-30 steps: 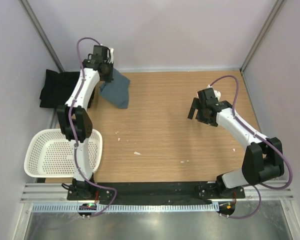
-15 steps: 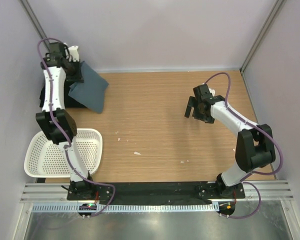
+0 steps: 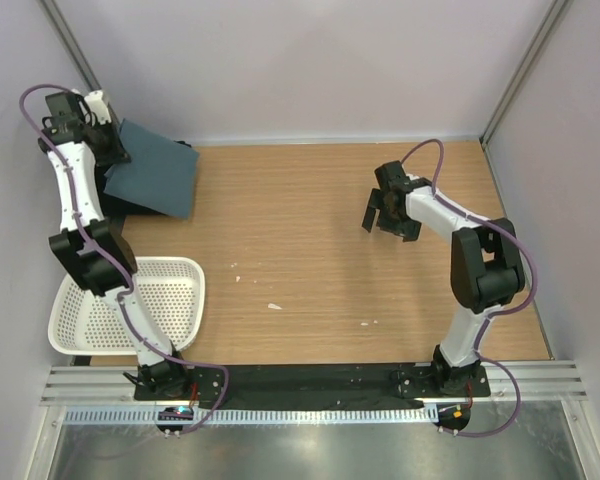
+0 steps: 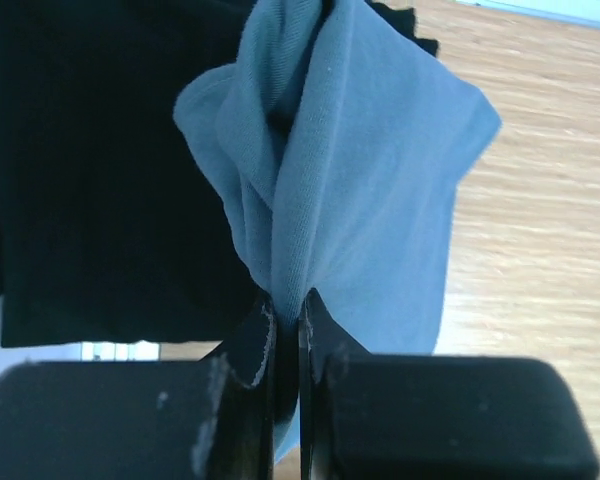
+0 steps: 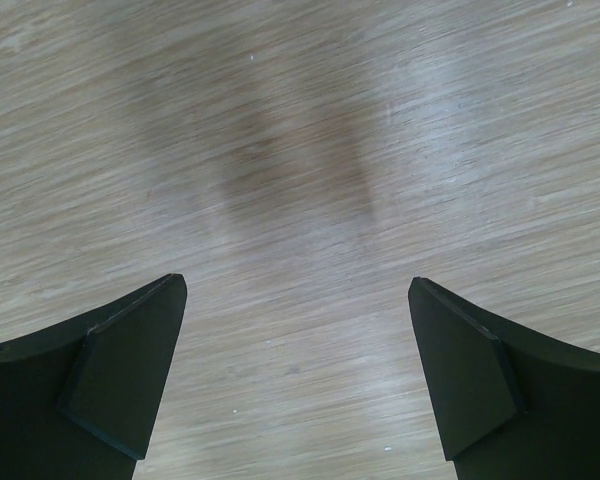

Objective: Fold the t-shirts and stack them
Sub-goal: Neatly place the folded tshirt to the corner

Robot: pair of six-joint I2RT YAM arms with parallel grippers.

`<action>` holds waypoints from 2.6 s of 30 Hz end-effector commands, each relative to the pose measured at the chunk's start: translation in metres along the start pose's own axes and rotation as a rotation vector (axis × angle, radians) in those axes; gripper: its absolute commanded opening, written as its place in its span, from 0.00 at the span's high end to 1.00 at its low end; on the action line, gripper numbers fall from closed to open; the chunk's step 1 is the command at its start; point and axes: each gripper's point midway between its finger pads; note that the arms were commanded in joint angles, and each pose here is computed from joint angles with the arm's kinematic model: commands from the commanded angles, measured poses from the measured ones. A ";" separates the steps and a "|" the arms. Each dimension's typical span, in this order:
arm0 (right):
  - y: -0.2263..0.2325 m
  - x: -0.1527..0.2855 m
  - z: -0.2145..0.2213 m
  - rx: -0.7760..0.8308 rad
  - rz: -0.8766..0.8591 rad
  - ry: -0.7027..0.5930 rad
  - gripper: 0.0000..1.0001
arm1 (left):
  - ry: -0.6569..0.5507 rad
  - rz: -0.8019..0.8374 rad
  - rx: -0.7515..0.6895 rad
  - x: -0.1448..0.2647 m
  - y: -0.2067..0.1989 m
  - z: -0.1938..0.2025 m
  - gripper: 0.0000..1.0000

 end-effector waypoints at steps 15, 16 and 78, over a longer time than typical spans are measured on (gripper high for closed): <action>0.002 -0.007 -0.015 0.016 0.032 -0.003 0.00 | -0.365 -0.542 -0.244 0.039 0.030 -0.031 1.00; 0.003 -0.007 -0.015 0.019 0.032 -0.003 0.00 | -0.396 -0.560 -0.282 0.039 0.022 -0.035 1.00; -0.002 0.027 0.000 0.046 0.006 -0.029 0.00 | -0.521 -0.397 0.236 -0.045 0.030 0.003 0.00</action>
Point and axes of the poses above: each gripper's point midway between its finger pads, its own x axis back along the fingers, its own y axis along the line the jaws close on, z = x × y, and after that the axes turned 12 degrees about x, right-handed
